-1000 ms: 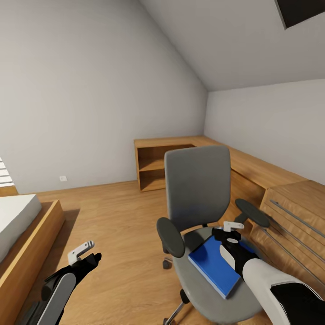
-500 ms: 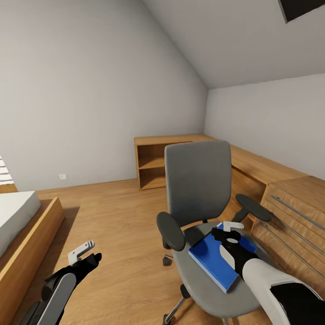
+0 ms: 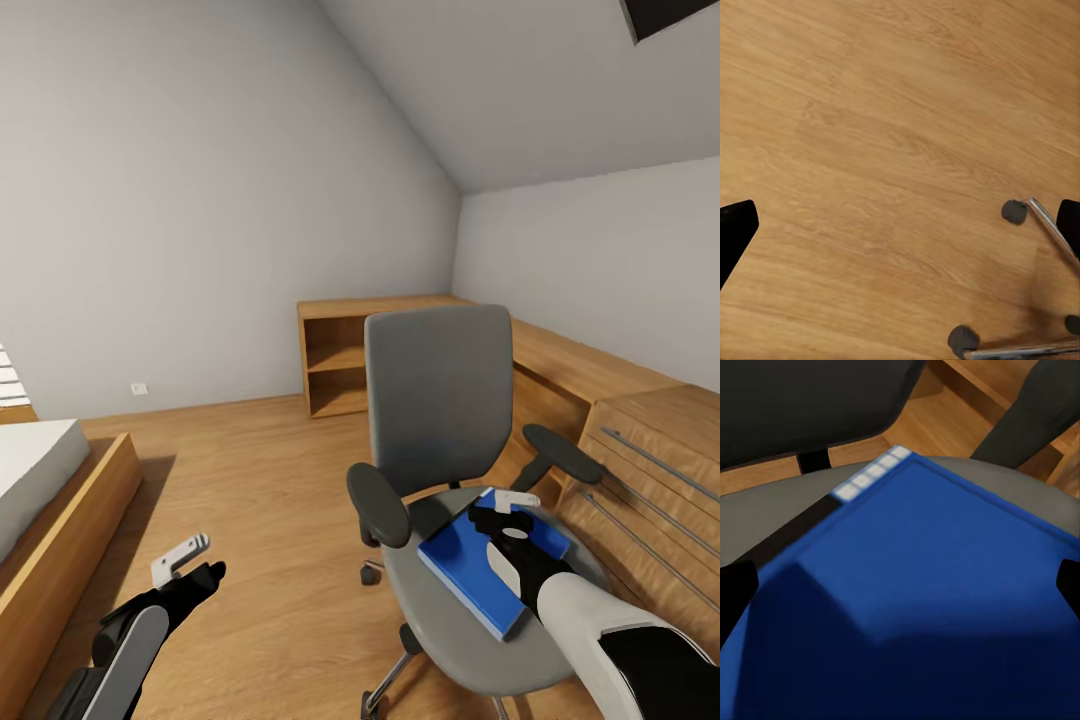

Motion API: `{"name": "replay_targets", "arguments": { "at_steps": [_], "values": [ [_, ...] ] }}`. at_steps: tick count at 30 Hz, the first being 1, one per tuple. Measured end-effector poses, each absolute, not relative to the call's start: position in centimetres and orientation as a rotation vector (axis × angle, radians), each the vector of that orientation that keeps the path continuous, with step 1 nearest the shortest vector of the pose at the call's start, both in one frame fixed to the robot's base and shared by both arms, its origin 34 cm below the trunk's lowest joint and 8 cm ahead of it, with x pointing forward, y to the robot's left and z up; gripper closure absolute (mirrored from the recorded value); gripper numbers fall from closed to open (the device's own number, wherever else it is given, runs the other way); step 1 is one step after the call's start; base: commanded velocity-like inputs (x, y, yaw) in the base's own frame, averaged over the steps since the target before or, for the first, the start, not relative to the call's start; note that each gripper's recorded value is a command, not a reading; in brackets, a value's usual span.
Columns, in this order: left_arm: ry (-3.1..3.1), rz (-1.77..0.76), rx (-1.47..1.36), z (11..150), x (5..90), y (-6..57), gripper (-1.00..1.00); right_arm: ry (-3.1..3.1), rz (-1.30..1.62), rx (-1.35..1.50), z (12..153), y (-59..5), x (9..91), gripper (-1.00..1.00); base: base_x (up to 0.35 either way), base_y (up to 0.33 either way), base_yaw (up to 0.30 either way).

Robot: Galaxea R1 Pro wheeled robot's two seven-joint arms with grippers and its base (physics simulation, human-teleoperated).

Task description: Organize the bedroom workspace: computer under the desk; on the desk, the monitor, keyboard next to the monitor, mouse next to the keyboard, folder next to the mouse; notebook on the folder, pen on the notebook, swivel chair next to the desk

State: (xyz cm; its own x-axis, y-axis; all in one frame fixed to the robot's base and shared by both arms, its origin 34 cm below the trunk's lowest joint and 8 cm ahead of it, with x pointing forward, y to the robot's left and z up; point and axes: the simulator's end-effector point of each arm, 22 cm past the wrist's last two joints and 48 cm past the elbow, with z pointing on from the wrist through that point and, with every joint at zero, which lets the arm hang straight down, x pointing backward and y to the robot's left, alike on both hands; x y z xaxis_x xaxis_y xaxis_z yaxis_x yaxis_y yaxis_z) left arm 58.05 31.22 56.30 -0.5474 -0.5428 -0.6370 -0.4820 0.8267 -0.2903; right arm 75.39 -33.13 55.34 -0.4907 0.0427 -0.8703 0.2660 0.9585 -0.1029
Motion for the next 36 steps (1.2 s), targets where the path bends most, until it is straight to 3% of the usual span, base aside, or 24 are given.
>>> {"name": "replay_targets", "arguments": {
  "at_steps": [11, 36],
  "values": [
    [2.285, -0.082, -0.755, 54.6, 57.4, 31.5, -1.00, 2.073, -0.272, 0.217, 55.3, -33.1, 75.4, -1.00, 0.004, 0.000, 0.000],
    [2.288, -0.078, -0.756, 54.4, 57.3, 31.5, -1.00, 2.073, -0.273, 0.214, 55.4, -33.0, 75.4, -1.00, 0.107, 0.000, 0.000]
  ]
}}
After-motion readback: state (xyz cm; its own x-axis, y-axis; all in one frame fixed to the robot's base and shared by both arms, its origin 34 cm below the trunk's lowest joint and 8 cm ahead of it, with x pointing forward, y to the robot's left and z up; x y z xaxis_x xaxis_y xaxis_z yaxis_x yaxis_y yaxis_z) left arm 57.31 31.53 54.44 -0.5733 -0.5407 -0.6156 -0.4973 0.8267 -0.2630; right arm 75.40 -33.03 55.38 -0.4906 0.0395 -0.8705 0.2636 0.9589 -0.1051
